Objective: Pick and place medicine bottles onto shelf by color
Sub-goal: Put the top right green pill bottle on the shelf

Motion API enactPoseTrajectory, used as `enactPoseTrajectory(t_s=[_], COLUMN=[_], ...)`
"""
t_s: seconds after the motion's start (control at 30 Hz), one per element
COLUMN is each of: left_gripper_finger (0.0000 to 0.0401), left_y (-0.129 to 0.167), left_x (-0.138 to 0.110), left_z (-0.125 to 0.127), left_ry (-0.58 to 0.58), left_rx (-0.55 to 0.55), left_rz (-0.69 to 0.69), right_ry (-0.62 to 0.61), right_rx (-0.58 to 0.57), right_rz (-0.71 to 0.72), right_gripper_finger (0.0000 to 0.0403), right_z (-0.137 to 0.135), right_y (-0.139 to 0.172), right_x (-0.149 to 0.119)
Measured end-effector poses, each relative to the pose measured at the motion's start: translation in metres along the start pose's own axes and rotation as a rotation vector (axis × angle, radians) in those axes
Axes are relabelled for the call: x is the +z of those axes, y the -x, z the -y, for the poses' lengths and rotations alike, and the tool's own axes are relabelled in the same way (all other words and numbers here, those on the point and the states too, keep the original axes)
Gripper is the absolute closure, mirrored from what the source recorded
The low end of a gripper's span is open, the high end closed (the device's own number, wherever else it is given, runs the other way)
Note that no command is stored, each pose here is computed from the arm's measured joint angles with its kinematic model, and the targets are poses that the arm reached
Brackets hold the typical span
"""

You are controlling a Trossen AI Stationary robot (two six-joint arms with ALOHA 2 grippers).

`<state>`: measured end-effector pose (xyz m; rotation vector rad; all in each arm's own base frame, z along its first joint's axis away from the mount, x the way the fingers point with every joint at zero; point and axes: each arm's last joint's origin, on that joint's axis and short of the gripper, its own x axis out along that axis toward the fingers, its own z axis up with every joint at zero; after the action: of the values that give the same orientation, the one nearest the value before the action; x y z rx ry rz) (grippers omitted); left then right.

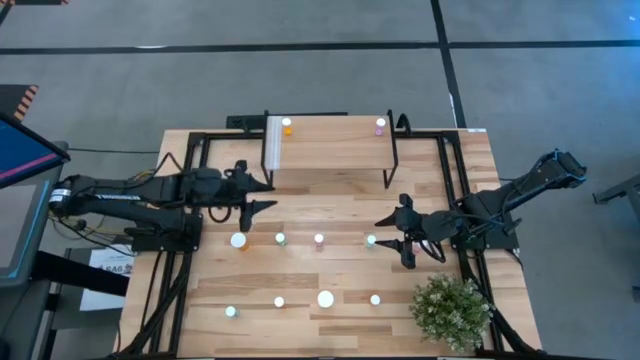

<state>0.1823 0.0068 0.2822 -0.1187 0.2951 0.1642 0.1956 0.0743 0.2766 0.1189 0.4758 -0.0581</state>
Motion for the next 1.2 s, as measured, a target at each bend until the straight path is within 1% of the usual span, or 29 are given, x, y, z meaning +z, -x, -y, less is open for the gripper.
enactPoseTrajectory(t_s=[0.17,0.27,0.37,0.5,0.7,0.9,1.0,1.07,1.13,1.2], left_gripper_finger=[0.0230,0.0230,0.0230,0.0230,0.0230,0.0230,0.0230,0.0230,0.0230,0.0230], left_y=[0.001,0.000,-0.001,-0.002,-0.002,-0.002,-0.002,-0.002,-0.003,-0.003], left_x=[-0.019,-0.027,-0.033,-0.034,-0.034,-0.035,-0.035,-0.035,-0.034,-0.036], left_z=[0.003,0.004,0.005,0.004,0.004,0.004,0.004,0.004,0.004,0.004], left_ry=[0.012,0.016,0.015,0.017,0.025,0.043,0.045,0.045,0.046,0.048], left_rx=[-0.009,-0.021,-0.017,0.012,0.011,0.007,0.007,0.008,0.006,0.006], left_rz=[0.115,0.143,0.138,0.138,0.140,0.137,0.137,0.136,0.142,0.128], right_ry=[-0.006,-0.008,0.003,0.020,0.023,0.026,0.041,0.033,0.043,0.038], right_rx=[0.005,0.013,0.020,0.023,0.021,0.009,0.000,0.000,-0.008,-0.006], right_rz=[0.013,0.039,0.059,0.071,0.068,0.053,0.016,0.030,0.006,0.015], right_gripper_finger=[0.0154,0.0154,0.0154,0.0154,0.0154,0.0154,0.0154,0.0154,0.0154,0.0154], right_z=[0.000,-0.001,-0.002,-0.002,-0.002,-0.004,-0.005,-0.006,-0.005,-0.006], right_y=[0.000,0.000,0.000,0.000,0.000,-0.009,-0.015,-0.019,-0.020,-0.022], right_x=[0.001,0.004,0.006,0.007,0.007,0.005,0.000,0.003,-0.001,0.001])
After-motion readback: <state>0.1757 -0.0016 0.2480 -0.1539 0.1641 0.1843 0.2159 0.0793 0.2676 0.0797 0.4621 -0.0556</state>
